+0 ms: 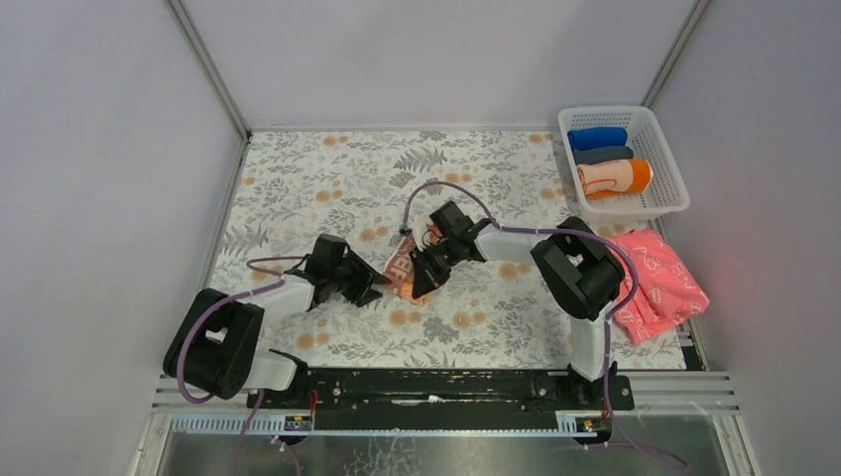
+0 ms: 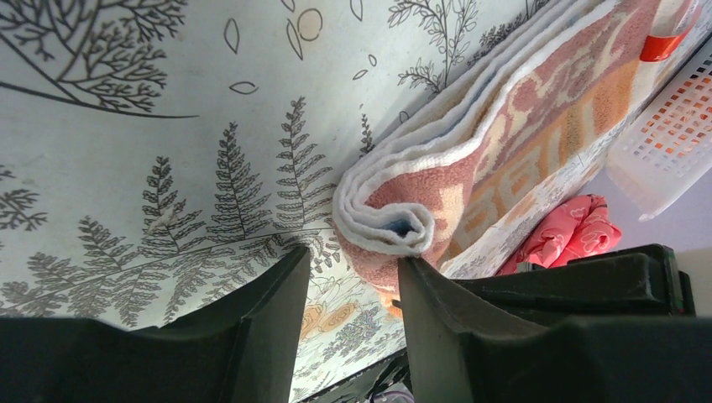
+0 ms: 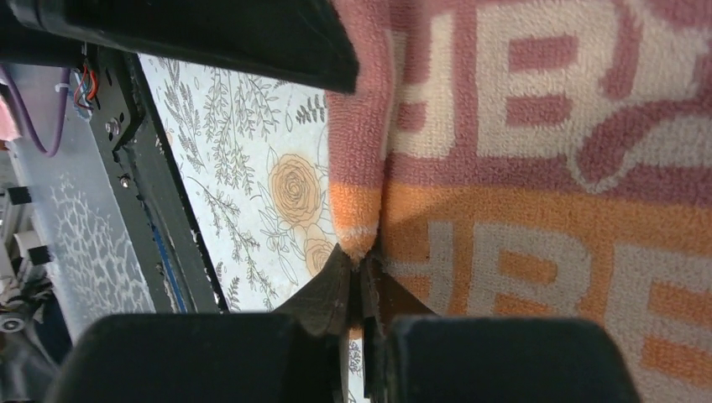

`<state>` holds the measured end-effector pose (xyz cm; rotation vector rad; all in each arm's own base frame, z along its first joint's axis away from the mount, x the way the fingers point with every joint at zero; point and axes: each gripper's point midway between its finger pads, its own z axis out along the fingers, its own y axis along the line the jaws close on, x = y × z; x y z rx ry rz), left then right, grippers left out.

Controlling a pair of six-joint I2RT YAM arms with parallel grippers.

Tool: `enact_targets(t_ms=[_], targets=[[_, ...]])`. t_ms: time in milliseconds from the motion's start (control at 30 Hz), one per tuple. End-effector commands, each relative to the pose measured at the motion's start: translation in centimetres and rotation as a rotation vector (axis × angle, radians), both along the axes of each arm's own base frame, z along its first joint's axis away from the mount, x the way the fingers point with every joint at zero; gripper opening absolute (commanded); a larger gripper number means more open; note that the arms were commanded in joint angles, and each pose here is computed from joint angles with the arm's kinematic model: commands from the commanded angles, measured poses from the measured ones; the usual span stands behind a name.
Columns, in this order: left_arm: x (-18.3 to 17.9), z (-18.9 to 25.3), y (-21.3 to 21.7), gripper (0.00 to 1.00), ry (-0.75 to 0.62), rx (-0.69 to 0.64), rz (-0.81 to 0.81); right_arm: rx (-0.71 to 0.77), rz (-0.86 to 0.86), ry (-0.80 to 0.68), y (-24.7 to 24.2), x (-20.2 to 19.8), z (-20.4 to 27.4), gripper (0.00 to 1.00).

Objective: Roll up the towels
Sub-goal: Roll the towel at the center of the board.

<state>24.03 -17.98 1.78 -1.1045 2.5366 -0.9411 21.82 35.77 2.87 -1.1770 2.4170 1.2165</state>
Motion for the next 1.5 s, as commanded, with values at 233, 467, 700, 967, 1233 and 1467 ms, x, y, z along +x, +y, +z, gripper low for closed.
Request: enact_targets(t_ms=[233,467,700,967,1233,1467], targets=[[-5.2,-6.3,4.3,0.43,0.261,0.251,0.032,-0.093,-0.159,-0.057,-2.1,1.5,0.7,0.39],[-5.3,-6.5,4.4,0.42,0.270,0.261,0.028,-0.166,-0.165,-0.375,-2.7,3.2,5.2,0.52],[-5.3,-6.6,4.3,0.42,0.270,0.260,0.026,-0.055,0.006,-0.443,0.9,-0.3,7.2,0.51],[-5.3,-6.6,4.3,0.42,0.268,0.261,0.022,-0.132,0.030,-0.452,1.4,0.0,4.2,0.51],[-5.2,-6.6,4.3,0.42,0.265,0.264,0.017,-0.228,0.023,-0.494,0.1,1.1,2.7,0.51],[-5.1,-6.7,4.2,0.42,0.268,0.263,0.009,-0.267,0.042,-0.502,-0.5,1.0,1.6,0.51]])
